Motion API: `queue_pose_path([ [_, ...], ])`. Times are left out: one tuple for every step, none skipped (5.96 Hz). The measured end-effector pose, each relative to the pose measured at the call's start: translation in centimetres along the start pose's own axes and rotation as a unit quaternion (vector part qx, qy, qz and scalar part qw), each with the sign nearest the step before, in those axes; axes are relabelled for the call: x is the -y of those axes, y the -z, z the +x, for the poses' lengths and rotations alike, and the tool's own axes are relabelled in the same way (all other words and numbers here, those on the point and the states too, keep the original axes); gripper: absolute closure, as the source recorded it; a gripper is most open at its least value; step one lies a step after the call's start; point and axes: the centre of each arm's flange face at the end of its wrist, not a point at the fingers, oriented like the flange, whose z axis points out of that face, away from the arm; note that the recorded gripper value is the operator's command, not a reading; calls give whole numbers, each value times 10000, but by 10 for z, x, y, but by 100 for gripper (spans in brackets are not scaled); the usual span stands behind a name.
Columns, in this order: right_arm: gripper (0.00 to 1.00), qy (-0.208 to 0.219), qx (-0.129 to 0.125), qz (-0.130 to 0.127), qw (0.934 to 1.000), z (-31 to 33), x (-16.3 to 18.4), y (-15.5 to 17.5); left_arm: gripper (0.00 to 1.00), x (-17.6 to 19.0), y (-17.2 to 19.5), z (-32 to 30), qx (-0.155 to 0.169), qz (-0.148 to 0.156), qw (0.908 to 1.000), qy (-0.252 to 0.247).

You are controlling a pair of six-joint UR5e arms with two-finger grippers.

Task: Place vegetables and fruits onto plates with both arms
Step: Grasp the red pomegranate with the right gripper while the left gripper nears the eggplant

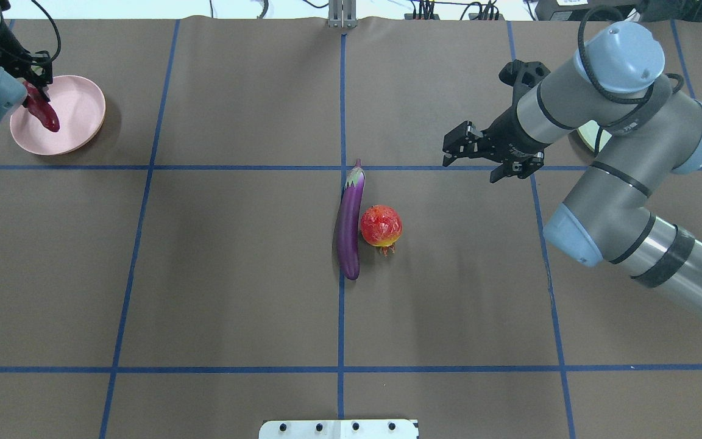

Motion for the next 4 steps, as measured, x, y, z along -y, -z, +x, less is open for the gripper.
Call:
queue_pose_path([
  [0,-179,-3,10,9998,-14,-21,-13,41,8,-4,2,11,25,10000,-9],
  [0,-400,1,63,9992,-31,-43,-28,0,12,-5,5,-13,52,10000,-35],
  [0,-595,16,177,9981,-48,-62,-42,0,13,-2,9,-53,82,9999,-53],
  [0,-698,3,305,9971,-59,-80,-57,0,13,5,16,-116,129,9998,-74],
])
